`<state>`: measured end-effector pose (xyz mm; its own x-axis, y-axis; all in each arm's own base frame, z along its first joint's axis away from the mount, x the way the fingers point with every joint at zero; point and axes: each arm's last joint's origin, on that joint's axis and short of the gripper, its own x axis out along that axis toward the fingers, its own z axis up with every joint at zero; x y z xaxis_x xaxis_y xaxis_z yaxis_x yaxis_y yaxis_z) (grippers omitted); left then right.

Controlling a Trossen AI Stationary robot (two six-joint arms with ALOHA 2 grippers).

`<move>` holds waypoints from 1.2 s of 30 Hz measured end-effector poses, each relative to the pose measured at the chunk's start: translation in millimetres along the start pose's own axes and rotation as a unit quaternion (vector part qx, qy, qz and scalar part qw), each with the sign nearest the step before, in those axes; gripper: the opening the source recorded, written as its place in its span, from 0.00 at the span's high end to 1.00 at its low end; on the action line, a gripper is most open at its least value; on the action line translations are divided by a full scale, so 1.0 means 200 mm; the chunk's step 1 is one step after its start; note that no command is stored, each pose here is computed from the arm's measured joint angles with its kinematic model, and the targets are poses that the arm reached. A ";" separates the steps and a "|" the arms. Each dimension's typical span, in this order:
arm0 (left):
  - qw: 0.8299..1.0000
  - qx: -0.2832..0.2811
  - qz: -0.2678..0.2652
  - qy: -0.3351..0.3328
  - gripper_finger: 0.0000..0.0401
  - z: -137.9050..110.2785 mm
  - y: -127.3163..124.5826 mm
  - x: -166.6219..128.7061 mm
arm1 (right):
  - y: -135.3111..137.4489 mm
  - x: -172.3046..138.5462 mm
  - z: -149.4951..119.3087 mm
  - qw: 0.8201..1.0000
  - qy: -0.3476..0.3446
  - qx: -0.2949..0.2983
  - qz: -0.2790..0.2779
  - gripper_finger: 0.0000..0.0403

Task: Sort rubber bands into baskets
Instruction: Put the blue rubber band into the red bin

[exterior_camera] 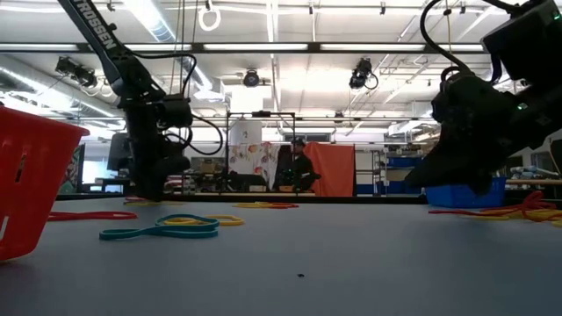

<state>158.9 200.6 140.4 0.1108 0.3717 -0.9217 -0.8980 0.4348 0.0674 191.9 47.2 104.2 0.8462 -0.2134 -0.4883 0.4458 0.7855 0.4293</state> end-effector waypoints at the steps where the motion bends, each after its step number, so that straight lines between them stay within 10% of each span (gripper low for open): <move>1: 1.000 0.000 -0.006 0.001 0.80 0.00 0.00 0.00 | 0.00 0.00 0.00 1.000 0.000 0.000 0.000 0.90; 20: 0.994 0.038 -0.097 -0.036 0.99 0.01 -0.07 -0.13 | 0.00 0.00 0.00 1.000 0.000 0.000 0.000 0.90; 36: 0.995 0.054 -0.074 -0.040 0.71 0.00 -0.05 -0.16 | 0.00 0.00 0.00 1.000 0.003 0.000 0.003 0.90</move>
<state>164.4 184.8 170.3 0.2756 0.3602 -0.8912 -0.8186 0.5739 -0.0212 191.8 47.5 104.1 0.8473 -0.2049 -0.4900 0.4404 0.7866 0.4327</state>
